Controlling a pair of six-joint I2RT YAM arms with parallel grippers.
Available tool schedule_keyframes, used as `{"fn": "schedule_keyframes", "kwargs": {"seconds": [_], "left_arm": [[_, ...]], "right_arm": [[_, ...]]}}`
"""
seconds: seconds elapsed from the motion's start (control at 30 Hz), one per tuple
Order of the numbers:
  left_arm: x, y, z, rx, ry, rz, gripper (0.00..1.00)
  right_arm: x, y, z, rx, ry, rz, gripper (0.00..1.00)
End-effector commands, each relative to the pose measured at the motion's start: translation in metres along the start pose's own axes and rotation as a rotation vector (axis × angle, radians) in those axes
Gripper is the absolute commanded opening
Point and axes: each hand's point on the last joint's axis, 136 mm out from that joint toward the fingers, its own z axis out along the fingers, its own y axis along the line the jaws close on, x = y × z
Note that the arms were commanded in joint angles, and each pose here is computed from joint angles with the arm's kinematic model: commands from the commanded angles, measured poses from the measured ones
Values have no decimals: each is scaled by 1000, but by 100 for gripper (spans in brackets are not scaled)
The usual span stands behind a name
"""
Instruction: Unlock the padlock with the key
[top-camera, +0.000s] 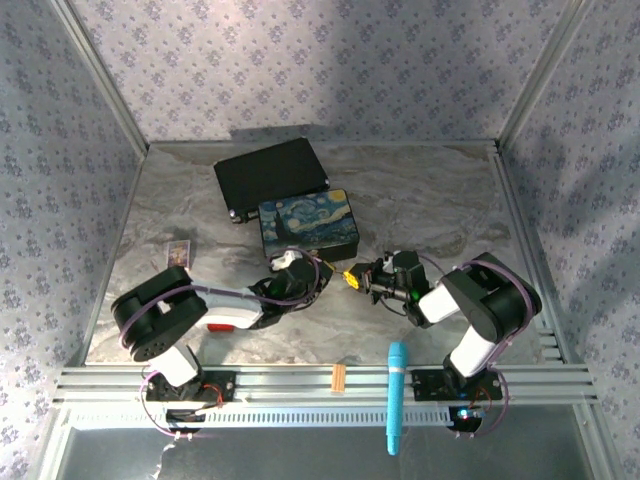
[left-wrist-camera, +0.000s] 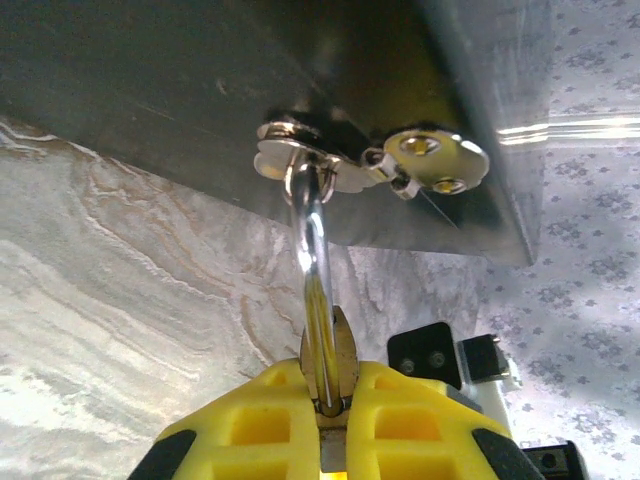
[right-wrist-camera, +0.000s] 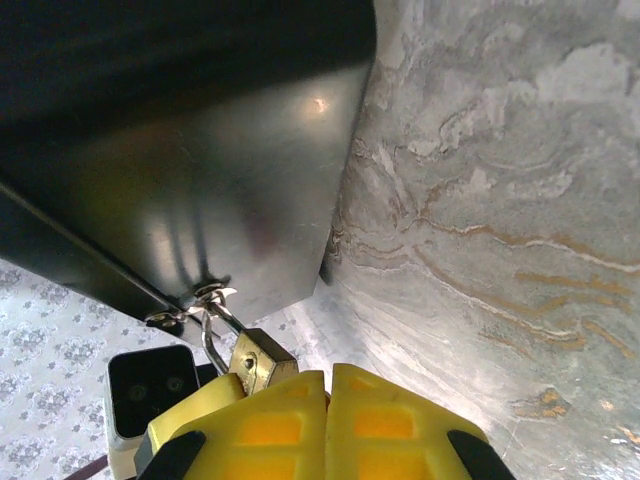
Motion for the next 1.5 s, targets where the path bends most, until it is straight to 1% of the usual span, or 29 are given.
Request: {"fn": "schedule_keyframes", "kwargs": {"seconds": [0.0,0.2,0.33,0.53,0.77,0.93,1.13,1.3,1.37,1.47], "left_arm": [[35,-46,-5,116,133,30,0],[39,-35,3,72,149,11,0],[36,-38,4,72,136,8,0],[37,-44,4,73,138,8,0],[44,-32,8,25,161,-14,0],[47,-31,9,32,172,-12,0],[57,-26,13,29,205,-35,0],[64,-33,9,57,238,-51,0],[68,-39,6,80,256,-68,0],[70,-40,0,79,272,-84,0]], "right_arm": [[17,41,8,-101,60,-93,0],[23,46,10,-85,63,-134,0],[34,42,15,-69,77,-147,0],[38,41,22,-80,88,-144,0],[44,47,22,-90,42,-180,0],[47,54,20,-123,13,-195,0],[53,57,27,-124,28,-201,0],[57,66,33,-153,43,-208,0],[55,63,35,-137,38,-214,0],[43,63,33,-156,19,-205,0]]}}
